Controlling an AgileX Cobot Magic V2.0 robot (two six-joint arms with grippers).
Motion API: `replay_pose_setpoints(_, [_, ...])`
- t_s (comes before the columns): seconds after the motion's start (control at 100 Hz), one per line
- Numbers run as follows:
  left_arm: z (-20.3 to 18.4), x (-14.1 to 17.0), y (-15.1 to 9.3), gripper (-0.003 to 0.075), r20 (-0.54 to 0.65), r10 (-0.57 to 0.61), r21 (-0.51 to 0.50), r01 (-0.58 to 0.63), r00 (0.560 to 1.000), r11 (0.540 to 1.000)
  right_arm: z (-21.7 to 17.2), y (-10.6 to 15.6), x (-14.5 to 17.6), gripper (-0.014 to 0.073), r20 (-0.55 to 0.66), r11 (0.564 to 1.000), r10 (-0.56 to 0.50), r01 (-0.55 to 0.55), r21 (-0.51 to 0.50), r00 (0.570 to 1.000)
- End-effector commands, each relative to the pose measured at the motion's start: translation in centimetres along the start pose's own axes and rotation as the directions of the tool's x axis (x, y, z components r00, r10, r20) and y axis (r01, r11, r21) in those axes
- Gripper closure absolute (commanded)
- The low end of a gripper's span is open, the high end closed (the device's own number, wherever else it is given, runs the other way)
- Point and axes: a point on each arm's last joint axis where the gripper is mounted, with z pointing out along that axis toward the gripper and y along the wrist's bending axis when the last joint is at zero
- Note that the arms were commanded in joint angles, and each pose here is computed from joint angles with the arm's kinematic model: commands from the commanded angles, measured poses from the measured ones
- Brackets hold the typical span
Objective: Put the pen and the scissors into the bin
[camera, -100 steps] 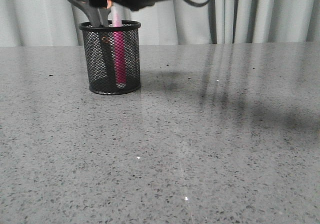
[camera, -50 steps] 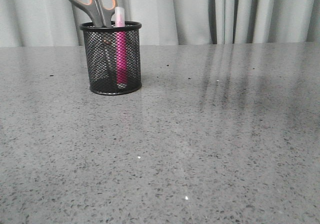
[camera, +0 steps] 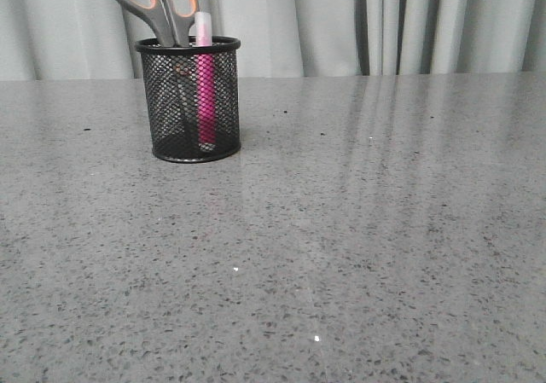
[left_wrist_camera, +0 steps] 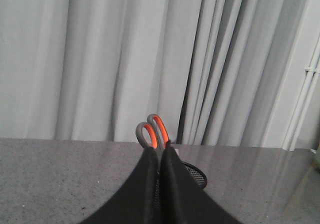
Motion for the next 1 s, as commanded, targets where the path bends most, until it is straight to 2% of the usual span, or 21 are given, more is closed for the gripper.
replay_pose_setpoints(0.0, [0.3, -0.2, -0.3, 0.0739, -0.013, -0.046, 0.026, 0.047, 0.999, 0.999, -1.5, 0.2, 0.4, 0.0664, 0.084, 1.0, -0.017, 0.016, 0.01, 0.996])
replay_pose_setpoints(0.22, [0.3, 0.3, -0.2, 0.0739, -0.028, -0.048, 0.026, 0.049, 0.998, 0.998, -5.4, -0.1, 0.9, 0.0664, 0.17, 0.998, -0.014, 0.004, 0.062, 0.985])
replay_pose_setpoints(0.33, [0.3, 0.3, -0.2, 0.0739, -0.028, -0.048, 0.026, 0.049, 0.998, 0.998, -6.5, -0.3, 1.6, 0.0664, 0.122, 0.996, -0.003, -0.008, 0.09, 0.992])
replay_pose_setpoints(0.47, [0.3, 0.3, -0.2, 0.0739, -0.028, -0.048, 0.026, 0.049, 0.998, 0.998, -6.7, -0.4, 2.1, 0.0664, 0.073, 0.995, 0.005, -0.012, 0.1, 0.997])
replay_pose_setpoints(0.99, [0.3, 0.4, -0.2, 0.0739, -0.032, -0.048, 0.025, 0.049, 0.998, 0.998, -6.7, -0.4, 2.1, 0.0664, 0.071, 0.995, 0.005, -0.012, 0.101, 0.997])
